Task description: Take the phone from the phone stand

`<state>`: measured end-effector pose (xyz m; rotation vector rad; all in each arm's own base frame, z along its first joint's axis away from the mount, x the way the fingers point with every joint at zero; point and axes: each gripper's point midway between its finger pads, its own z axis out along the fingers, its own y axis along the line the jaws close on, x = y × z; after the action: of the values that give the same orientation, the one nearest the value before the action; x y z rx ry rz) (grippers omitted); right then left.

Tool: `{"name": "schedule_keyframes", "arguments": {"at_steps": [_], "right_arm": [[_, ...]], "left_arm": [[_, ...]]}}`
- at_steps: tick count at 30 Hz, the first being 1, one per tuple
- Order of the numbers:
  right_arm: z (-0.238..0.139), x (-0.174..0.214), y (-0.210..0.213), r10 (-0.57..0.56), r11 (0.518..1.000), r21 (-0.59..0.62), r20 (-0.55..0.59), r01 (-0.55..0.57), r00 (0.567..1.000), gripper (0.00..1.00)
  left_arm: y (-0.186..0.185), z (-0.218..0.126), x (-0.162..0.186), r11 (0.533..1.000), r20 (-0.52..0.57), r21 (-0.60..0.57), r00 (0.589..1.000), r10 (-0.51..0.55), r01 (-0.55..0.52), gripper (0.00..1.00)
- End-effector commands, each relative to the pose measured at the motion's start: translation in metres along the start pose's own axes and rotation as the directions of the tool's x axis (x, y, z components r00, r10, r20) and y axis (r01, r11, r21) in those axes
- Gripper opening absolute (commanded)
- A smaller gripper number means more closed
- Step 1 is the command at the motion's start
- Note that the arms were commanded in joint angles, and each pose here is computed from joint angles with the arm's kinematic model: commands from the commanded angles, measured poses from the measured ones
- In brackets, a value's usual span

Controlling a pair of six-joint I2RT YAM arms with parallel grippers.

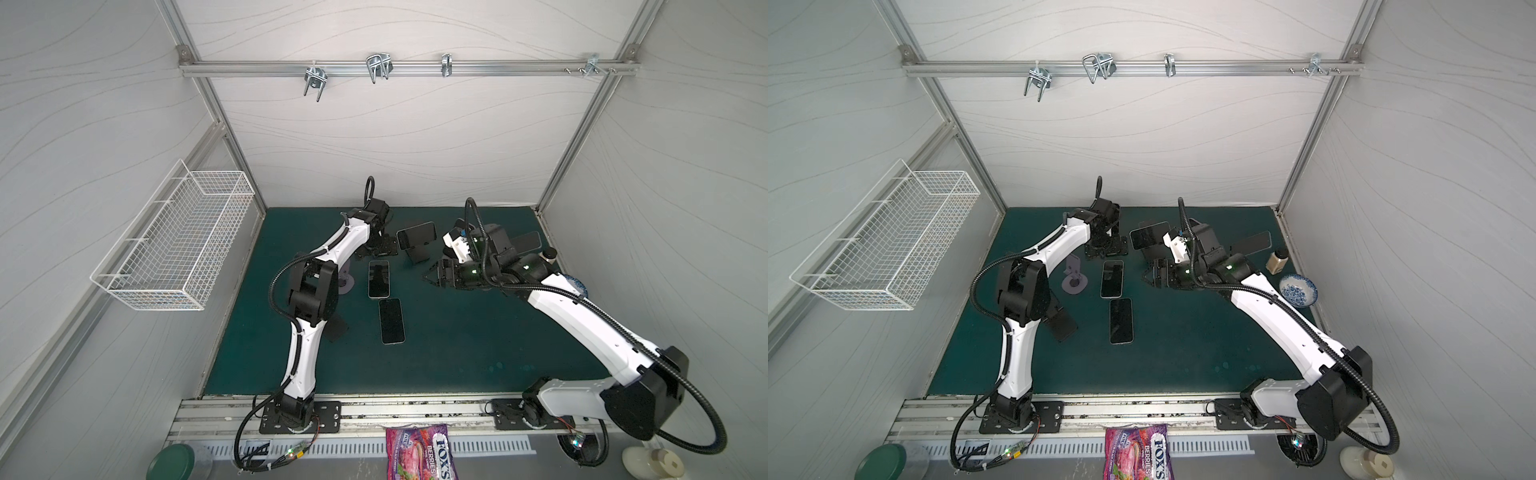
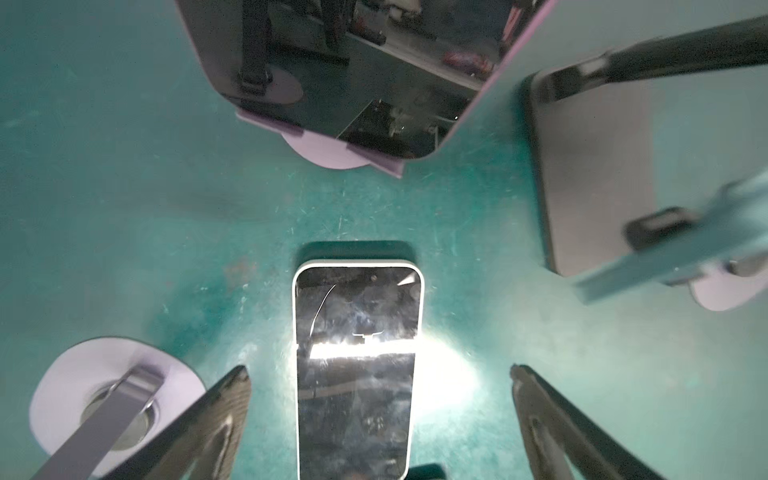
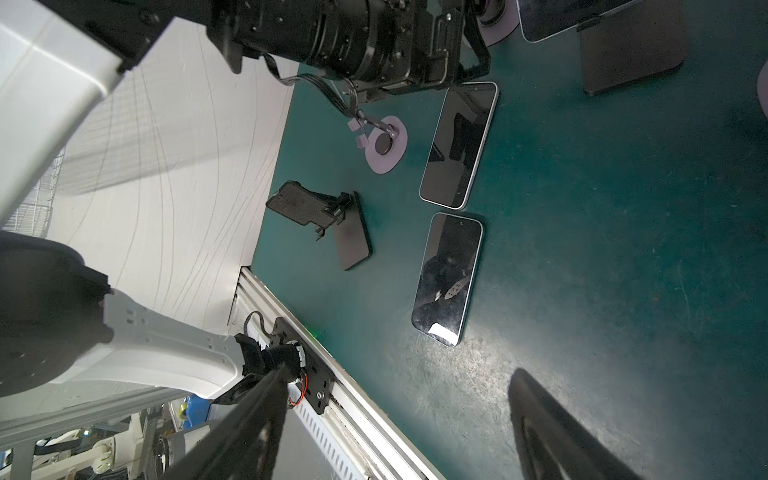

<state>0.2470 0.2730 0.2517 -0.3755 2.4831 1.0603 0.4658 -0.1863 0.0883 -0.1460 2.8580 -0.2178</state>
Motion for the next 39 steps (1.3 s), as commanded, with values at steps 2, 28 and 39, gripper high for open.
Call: {"name": "schedule_keyframes", "arguments": {"at_steps": [2,28,39], "right_arm": [[-0.013,-0.006,0.008,-0.005,1.000,0.009,0.032,0.005,0.999,0.84],[-0.050,-0.081,0.009,-0.259,0.950,0.223,0.176,0.217,0.950,0.84],[-0.131,-0.086,-0.054,-0.181,0.903,0.428,0.290,0.041,0.940,0.88]], "left_arm": [[-0.003,-0.023,-0.014,1.000,0.055,0.025,0.998,-0.020,0.019,0.99],[0.010,-0.173,-0.045,0.981,0.370,0.188,0.929,-0.024,-0.050,0.95],[-0.030,-0.224,-0.028,0.884,0.532,0.372,0.845,0.048,-0.285,0.92]]}}
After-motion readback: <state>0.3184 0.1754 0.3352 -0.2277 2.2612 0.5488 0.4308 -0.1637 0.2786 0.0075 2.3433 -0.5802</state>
